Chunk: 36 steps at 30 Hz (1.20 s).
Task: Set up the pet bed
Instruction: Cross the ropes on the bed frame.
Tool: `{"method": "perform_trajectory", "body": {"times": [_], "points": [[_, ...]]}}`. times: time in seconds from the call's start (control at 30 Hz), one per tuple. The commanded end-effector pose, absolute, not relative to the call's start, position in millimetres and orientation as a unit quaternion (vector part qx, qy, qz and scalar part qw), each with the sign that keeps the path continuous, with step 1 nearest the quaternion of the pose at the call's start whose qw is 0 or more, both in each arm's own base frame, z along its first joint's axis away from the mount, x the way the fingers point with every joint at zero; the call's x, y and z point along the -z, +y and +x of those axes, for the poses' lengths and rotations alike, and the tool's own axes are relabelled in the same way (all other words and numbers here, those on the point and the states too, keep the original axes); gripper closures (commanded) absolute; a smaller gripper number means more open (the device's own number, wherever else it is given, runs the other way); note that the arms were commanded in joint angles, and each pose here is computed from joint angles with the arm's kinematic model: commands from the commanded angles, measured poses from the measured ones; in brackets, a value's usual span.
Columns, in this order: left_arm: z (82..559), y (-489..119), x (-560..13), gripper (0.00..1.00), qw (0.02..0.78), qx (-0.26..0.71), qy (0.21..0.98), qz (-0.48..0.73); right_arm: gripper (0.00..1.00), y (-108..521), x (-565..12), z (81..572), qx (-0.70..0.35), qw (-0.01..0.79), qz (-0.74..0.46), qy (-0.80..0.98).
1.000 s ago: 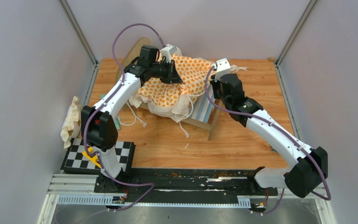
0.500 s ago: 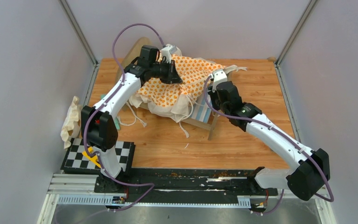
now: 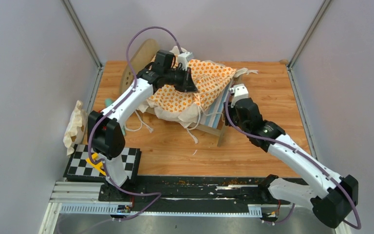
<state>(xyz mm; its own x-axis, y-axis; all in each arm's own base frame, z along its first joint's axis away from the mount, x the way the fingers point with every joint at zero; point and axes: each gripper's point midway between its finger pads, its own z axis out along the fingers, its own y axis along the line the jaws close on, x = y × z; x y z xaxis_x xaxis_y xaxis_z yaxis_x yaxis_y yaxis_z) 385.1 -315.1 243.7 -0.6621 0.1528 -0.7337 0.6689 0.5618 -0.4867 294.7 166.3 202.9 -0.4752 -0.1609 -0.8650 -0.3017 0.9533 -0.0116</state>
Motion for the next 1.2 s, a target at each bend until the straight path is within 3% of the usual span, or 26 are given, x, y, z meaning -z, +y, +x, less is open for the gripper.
{"method": "perform_trajectory", "body": {"times": [0.0, 0.07, 0.17, 1.17], "points": [[373.2, -329.1, -259.1, 1.00, 0.343, 0.393, 0.805, 0.283, 0.56, 156.4, -226.7, 281.0, -0.101, 0.530, -0.094, 0.837], [370.8, -331.5, -261.4, 1.00, 0.344, 0.394, 0.803, 0.284, 0.47, 161.6, -229.2, 273.6, -0.128, 0.541, -0.111, 0.824], [365.3, -337.9, -260.3, 1.00, 0.342, 0.395, 0.801, 0.292, 0.41, 164.0, -228.7, 266.3, -0.151, 0.552, -0.119, 0.812], [370.1, -339.6, -236.8, 1.00, 0.349, 0.348, 0.818, 0.296, 0.39, 133.8, -221.0, 251.1, -0.155, 0.596, -0.046, 0.787]]}}
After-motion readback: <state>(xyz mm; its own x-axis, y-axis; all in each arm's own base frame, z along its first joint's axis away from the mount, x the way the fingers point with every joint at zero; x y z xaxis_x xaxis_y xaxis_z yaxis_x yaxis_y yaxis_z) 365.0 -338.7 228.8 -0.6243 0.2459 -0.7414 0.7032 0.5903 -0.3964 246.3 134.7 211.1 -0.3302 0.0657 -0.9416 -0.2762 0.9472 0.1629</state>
